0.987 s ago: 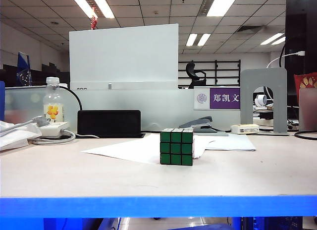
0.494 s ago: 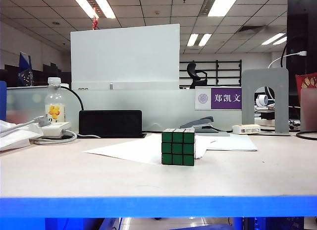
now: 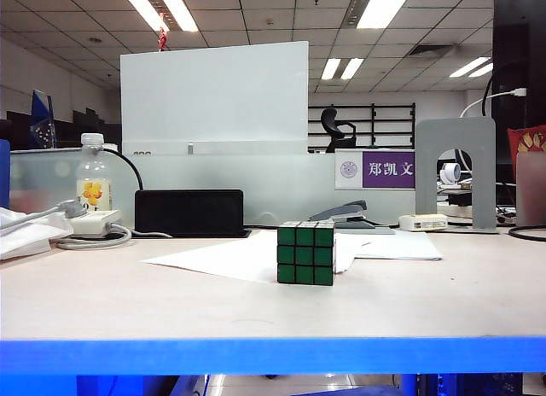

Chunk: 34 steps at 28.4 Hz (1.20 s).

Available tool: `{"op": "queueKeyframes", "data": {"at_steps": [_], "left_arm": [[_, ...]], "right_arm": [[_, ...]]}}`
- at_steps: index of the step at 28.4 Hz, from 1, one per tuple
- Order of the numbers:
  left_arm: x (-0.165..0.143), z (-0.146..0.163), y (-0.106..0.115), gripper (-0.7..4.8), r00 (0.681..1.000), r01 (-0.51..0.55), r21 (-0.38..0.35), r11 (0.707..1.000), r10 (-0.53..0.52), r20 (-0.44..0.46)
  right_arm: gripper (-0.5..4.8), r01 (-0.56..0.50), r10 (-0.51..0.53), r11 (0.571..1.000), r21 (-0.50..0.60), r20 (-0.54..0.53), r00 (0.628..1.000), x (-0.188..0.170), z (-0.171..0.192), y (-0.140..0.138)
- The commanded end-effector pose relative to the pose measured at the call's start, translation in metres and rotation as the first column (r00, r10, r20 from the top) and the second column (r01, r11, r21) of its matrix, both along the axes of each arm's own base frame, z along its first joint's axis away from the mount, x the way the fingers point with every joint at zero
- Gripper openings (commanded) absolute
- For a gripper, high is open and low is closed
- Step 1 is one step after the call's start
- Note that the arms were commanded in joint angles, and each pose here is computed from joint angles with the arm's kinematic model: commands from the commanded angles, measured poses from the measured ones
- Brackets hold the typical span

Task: Rotate the Rubik's Cube so that the bottom side is facing up.

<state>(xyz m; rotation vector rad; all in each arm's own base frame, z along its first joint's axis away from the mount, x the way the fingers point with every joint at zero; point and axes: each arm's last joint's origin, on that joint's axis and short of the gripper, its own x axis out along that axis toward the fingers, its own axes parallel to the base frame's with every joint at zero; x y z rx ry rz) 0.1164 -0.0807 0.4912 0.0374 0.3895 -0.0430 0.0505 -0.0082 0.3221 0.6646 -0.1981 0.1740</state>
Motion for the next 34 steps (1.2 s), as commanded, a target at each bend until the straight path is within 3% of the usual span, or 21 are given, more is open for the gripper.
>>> {"op": "queueKeyframes", "data": {"at_steps": [1, 6, 14, 20, 23, 27, 34], "left_arm": [[-0.002, -0.027, 0.001, 1.15, 0.998, 0.034, -0.11, 0.993, -0.028, 0.059], [-0.009, -0.081, 0.007, 1.15, 0.995, 0.025, -0.214, 0.976, -0.004, 0.101], [-0.007, -0.151, 0.007, 1.15, 0.995, -0.034, -0.179, 0.983, 0.05, 0.09], [0.002, -0.199, 0.002, 1.15, 0.987, -0.125, -0.155, 0.98, 0.138, 0.077], [0.002, -0.219, 0.008, 1.09, 0.959, -0.23, -0.223, 0.947, 0.26, 0.114], [0.001, -0.242, 0.02, 0.47, 0.924, -0.289, -0.412, 0.864, 0.365, 0.118], [-0.006, -0.257, 0.041, 0.47, 0.867, -0.353, -0.475, 0.806, 0.473, 0.157]], "right_arm": [[1.17, 0.025, -0.026, 0.998, -0.054, -0.016, 1.0, -0.003, -0.002, 0.001], [1.16, 0.054, -0.066, 0.99, -0.132, -0.084, 0.994, -0.001, -0.011, 0.0], [1.16, 0.068, -0.099, 0.981, -0.184, -0.166, 0.981, 0.008, -0.032, -0.005], [1.16, 0.051, -0.088, 0.988, -0.146, -0.259, 0.962, 0.021, -0.064, -0.011], [1.16, 0.046, -0.082, 0.99, -0.133, -0.273, 0.958, 0.026, -0.077, -0.013], [1.16, 0.061, -0.094, 0.988, -0.141, -0.241, 0.966, 0.028, -0.078, -0.015], [1.16, 0.067, -0.108, 0.978, -0.195, -0.209, 0.972, 0.029, -0.077, -0.015]]}}
